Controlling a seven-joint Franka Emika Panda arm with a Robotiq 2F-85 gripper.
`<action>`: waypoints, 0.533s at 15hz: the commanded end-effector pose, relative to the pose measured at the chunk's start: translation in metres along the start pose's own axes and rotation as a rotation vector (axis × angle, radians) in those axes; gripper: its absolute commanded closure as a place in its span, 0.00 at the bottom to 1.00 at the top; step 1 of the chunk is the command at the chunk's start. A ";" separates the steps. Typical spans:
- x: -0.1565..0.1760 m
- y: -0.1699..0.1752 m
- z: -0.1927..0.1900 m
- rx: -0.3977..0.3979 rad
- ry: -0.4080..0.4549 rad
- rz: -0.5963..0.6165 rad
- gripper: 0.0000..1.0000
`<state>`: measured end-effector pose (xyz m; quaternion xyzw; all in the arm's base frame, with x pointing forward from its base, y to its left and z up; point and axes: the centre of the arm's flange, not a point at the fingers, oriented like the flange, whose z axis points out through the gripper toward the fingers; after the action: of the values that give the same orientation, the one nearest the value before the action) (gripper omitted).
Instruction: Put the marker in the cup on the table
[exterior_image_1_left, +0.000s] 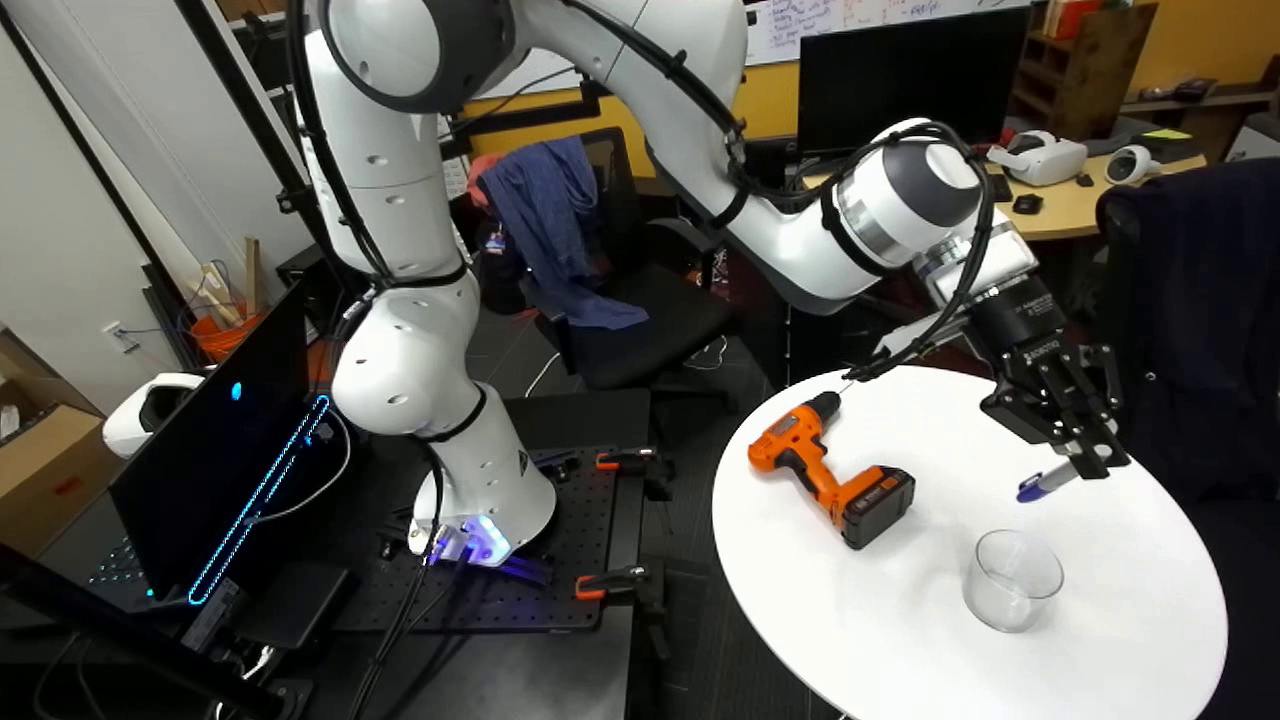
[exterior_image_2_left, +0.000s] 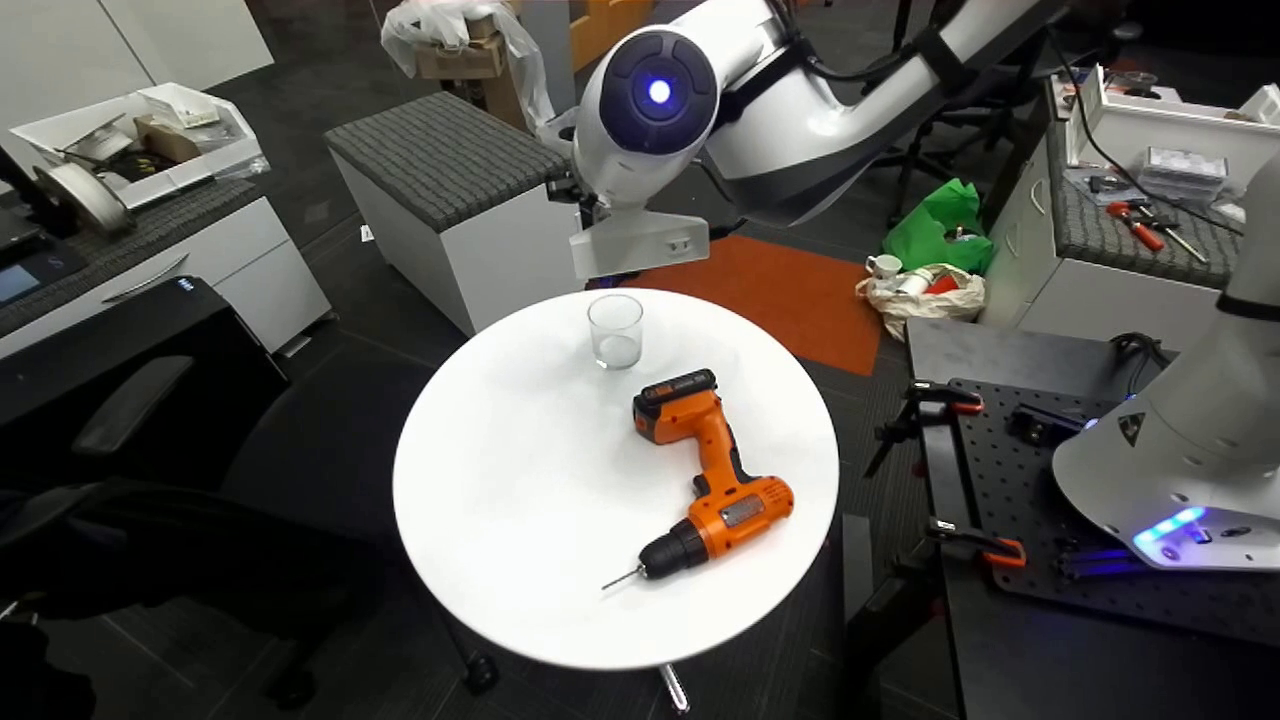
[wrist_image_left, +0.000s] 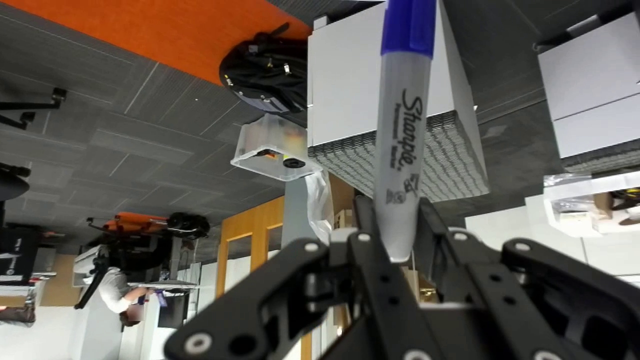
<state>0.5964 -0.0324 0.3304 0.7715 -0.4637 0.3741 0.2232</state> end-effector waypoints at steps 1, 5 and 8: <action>-0.015 -0.001 -0.028 0.111 -0.044 -0.041 0.94; -0.053 -0.021 -0.049 0.214 -0.111 -0.108 0.94; -0.081 -0.033 -0.060 0.265 -0.150 -0.176 0.94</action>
<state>0.5836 0.0511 0.3140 0.8346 -0.3935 0.3625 0.1307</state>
